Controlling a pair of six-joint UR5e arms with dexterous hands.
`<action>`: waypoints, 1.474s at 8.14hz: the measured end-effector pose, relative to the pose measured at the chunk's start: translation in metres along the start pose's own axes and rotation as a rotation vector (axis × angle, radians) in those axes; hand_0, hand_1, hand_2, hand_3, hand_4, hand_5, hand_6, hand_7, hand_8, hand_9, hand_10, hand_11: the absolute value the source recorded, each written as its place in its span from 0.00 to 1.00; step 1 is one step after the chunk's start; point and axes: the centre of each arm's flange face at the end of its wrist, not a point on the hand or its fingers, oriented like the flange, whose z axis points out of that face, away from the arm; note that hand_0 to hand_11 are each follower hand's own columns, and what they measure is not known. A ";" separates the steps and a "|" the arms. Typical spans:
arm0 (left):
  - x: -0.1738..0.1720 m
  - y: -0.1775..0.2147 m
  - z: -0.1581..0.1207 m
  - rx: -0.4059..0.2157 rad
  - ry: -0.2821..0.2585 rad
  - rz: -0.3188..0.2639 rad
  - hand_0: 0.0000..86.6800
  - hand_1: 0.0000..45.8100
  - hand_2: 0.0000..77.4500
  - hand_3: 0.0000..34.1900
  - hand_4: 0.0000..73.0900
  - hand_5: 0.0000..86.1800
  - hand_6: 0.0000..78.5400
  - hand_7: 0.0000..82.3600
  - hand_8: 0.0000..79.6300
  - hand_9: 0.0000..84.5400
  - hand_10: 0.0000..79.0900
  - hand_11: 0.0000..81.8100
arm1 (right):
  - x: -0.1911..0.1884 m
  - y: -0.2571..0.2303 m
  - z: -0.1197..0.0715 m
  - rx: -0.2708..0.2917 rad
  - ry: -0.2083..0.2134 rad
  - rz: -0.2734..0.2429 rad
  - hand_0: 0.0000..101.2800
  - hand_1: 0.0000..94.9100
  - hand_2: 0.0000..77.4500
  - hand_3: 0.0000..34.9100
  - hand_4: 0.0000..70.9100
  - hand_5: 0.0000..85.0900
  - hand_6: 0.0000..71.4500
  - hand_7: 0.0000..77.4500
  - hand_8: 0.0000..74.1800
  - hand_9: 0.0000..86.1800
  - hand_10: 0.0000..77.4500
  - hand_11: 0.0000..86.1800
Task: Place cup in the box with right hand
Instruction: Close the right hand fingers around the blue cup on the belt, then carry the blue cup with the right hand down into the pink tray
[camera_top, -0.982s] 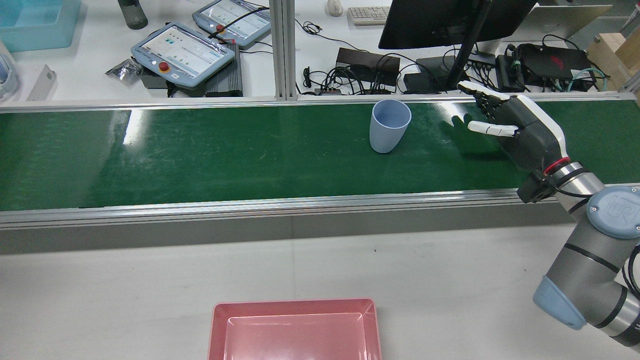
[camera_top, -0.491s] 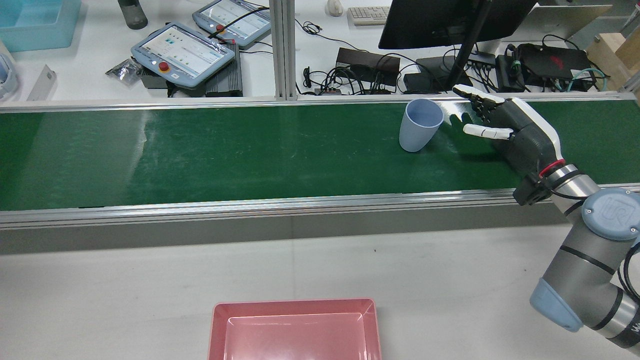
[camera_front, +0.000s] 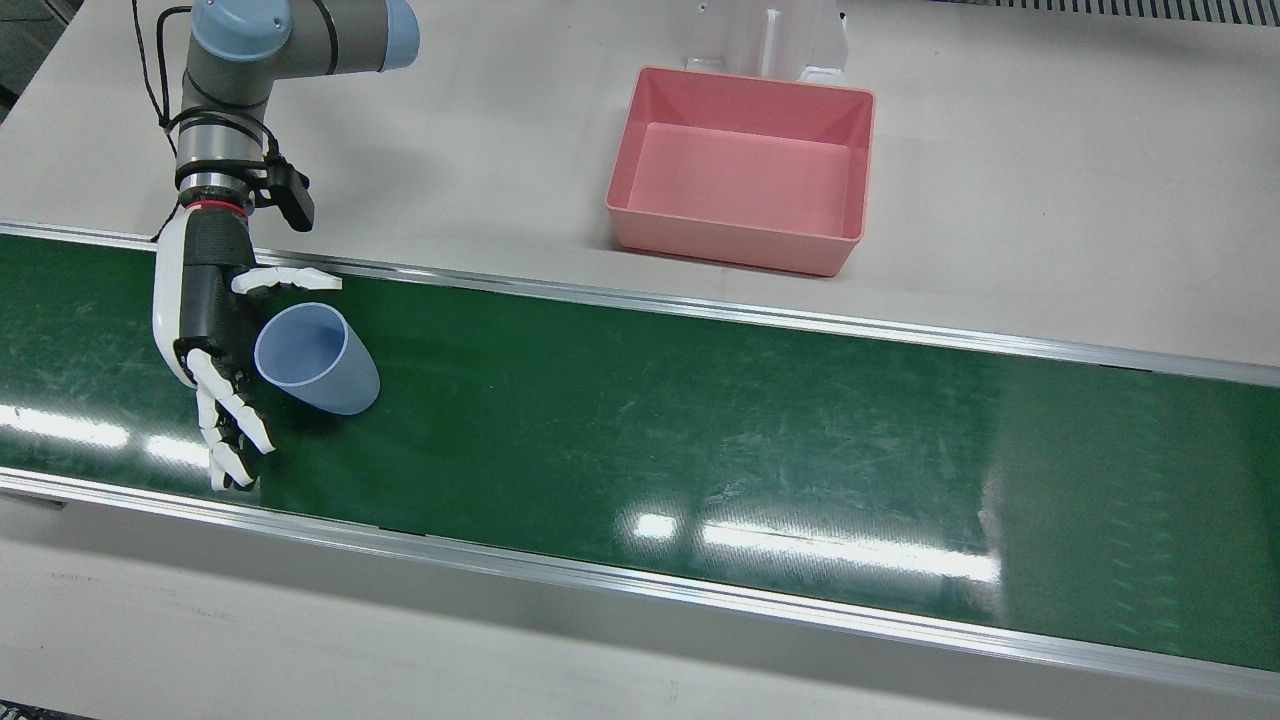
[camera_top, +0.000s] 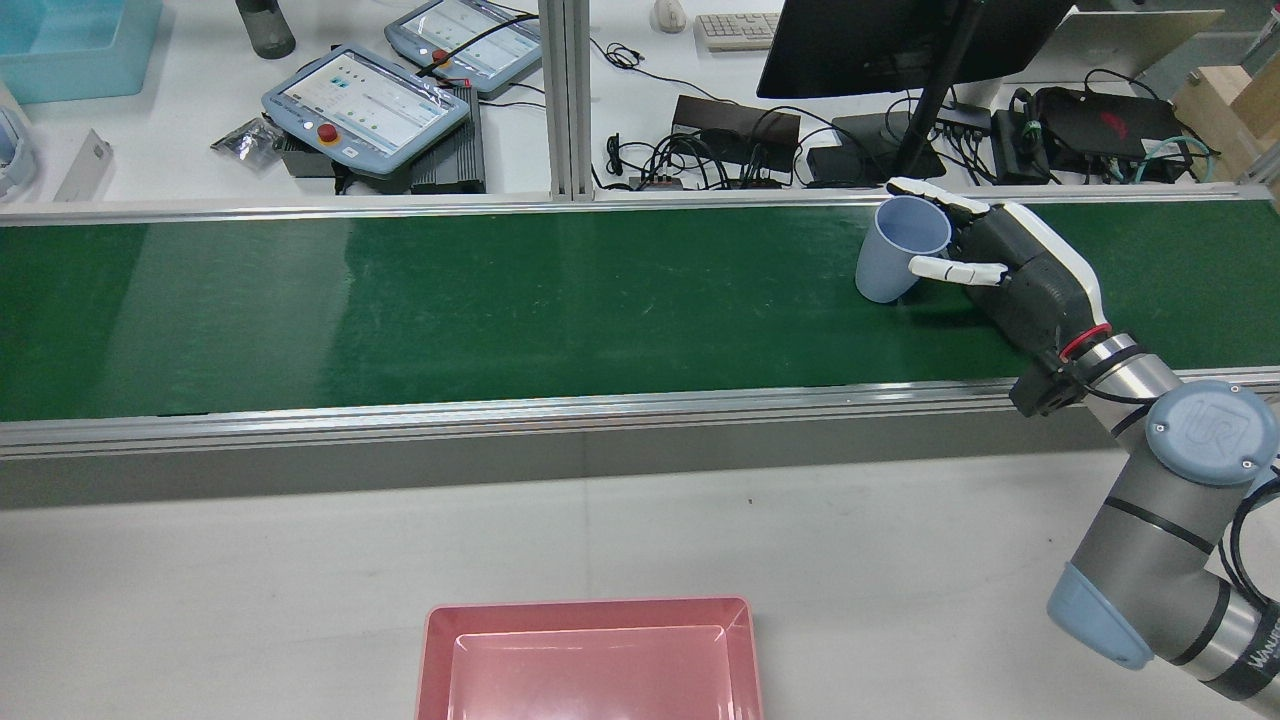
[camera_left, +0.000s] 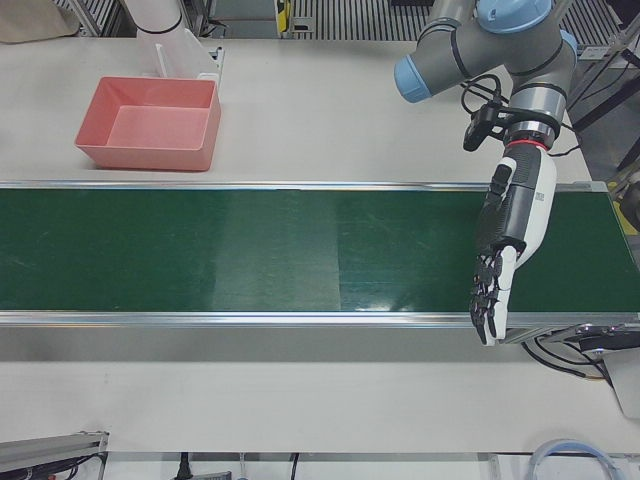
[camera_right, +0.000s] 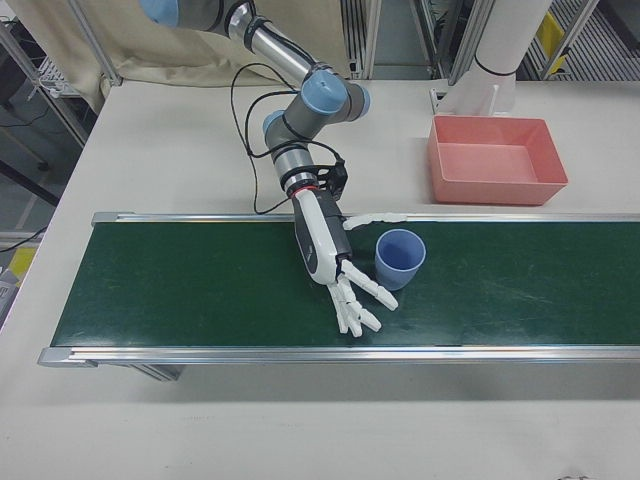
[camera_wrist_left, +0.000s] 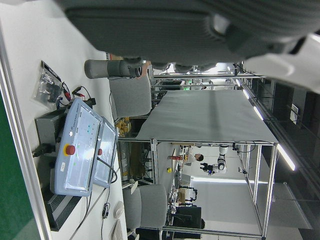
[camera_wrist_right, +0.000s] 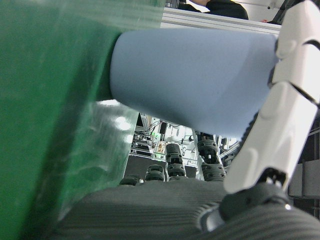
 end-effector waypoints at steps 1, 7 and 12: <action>0.000 0.000 0.000 0.000 0.001 0.000 0.00 0.01 0.01 0.00 0.01 0.00 0.01 0.01 0.00 0.00 0.00 0.00 | 0.001 0.002 0.002 -0.001 0.000 0.000 0.45 0.14 0.18 0.00 0.08 0.03 0.07 0.25 0.02 0.08 0.01 0.01; 0.000 0.000 0.000 0.000 0.000 0.000 0.00 0.01 0.02 0.00 0.01 0.01 0.01 0.01 0.00 0.00 0.00 0.00 | -0.001 0.027 0.011 -0.001 0.002 0.029 0.55 0.21 0.44 0.00 0.21 0.25 0.53 0.63 0.50 0.46 0.42 0.02; 0.000 0.000 0.000 -0.001 0.001 0.000 0.00 0.01 0.01 0.00 0.01 0.01 0.01 0.01 0.00 0.00 0.00 0.00 | 0.045 0.183 -0.002 -0.204 0.057 0.182 0.79 0.16 0.58 0.01 0.21 0.36 0.73 0.65 0.78 0.53 0.77 0.44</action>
